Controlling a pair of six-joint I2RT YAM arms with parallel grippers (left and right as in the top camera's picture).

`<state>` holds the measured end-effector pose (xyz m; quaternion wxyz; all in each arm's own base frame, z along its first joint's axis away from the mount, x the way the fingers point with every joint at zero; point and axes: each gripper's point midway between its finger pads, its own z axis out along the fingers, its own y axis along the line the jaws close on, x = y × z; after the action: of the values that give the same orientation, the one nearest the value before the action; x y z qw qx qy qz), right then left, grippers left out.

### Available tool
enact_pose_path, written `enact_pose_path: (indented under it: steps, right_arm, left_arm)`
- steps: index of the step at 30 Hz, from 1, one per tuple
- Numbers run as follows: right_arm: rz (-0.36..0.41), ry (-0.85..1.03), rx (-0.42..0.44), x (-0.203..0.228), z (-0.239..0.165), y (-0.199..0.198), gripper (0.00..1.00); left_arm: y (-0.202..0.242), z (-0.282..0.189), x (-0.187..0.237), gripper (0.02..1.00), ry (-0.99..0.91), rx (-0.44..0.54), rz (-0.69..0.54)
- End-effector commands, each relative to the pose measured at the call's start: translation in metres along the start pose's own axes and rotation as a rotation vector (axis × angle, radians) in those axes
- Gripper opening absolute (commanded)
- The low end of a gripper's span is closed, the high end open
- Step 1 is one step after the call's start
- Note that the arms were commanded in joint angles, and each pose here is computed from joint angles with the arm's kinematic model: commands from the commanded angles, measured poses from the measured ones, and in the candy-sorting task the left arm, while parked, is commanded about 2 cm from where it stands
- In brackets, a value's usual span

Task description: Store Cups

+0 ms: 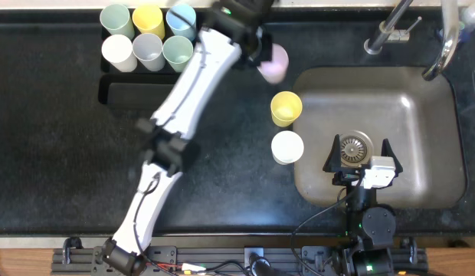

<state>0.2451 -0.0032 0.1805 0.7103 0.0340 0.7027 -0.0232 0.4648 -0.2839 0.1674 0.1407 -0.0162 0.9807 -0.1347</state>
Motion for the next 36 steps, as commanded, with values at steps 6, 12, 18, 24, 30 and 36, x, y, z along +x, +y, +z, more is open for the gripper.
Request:
enact_pose_path:
  steps: [6, 12, 18, 24, 30, 36]
  right_arm:
    - [-0.003, 0.000, 0.006, 0.003, 0.000, -0.001, 0.998]
    - [-0.003, 0.000, 0.006, 0.003, 0.000, -0.001, 0.998]
    - [-0.003, 0.000, 0.006, 0.003, 0.000, -0.001, 0.996]
    - [-0.003, 0.000, 0.006, 0.003, 0.000, -0.001, 0.998]
    - [-0.003, 0.000, 0.006, 0.003, 0.000, -0.001, 0.998]
    - [-0.003, 0.000, 0.006, 0.003, 0.000, -0.001, 0.996]
  left_arm:
    - [0.163, -0.233, -0.015, 0.036, -0.372, -0.188, -0.341]
    - [0.259, -0.229, 0.026, 0.036, -0.320, -0.280, -0.553]
    - [0.317, -0.209, 0.058, 0.036, -0.204, -0.349, -0.700]
    - [0.342, -0.216, 0.059, 0.036, -0.229, -0.367, -0.759]
    - [0.347, -0.194, 0.057, 0.036, -0.223, -0.342, -0.752]
    - [0.346, -0.156, 0.060, 0.036, -0.201, -0.269, -0.751]
